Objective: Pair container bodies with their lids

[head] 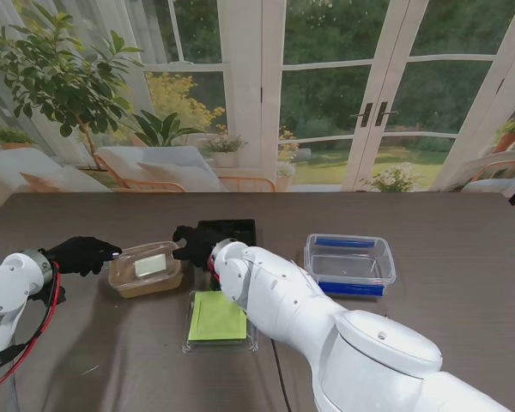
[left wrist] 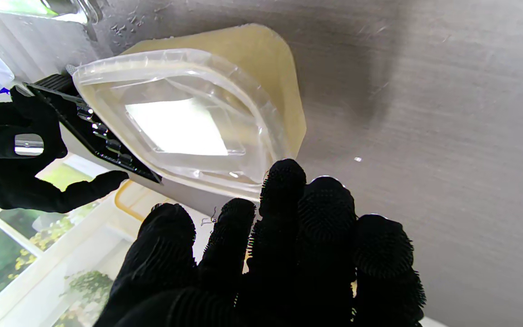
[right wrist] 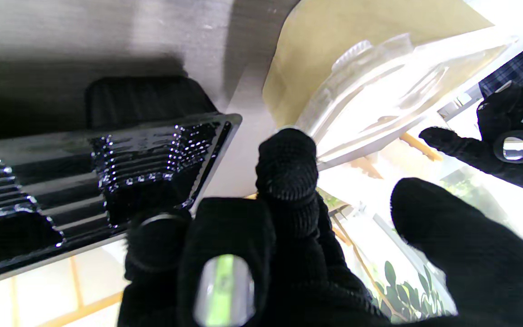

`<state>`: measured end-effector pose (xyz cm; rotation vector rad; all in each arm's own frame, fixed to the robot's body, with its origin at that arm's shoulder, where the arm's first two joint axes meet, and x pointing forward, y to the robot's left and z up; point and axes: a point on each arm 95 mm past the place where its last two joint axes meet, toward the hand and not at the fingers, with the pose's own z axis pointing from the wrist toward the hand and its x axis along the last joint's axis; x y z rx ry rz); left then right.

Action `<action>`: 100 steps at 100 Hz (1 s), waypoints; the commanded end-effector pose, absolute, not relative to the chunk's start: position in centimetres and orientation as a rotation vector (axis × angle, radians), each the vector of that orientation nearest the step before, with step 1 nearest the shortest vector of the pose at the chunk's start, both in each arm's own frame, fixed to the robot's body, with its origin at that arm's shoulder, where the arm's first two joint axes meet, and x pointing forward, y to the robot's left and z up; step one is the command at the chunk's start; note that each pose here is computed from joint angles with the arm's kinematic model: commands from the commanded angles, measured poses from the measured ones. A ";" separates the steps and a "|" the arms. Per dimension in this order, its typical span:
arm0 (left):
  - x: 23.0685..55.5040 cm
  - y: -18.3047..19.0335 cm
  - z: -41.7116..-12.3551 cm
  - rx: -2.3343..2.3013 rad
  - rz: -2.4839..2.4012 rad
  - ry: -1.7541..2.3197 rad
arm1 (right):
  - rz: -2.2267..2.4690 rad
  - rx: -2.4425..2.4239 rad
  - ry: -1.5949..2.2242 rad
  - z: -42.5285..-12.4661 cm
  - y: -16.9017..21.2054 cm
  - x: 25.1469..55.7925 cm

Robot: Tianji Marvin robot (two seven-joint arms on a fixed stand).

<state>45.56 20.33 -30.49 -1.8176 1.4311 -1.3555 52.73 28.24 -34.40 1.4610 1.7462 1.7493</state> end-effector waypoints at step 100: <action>40.2 12.2 -29.1 -1.482 -1.580 1.480 | 1.969 1.638 1.258 -29.8 17.8 45.8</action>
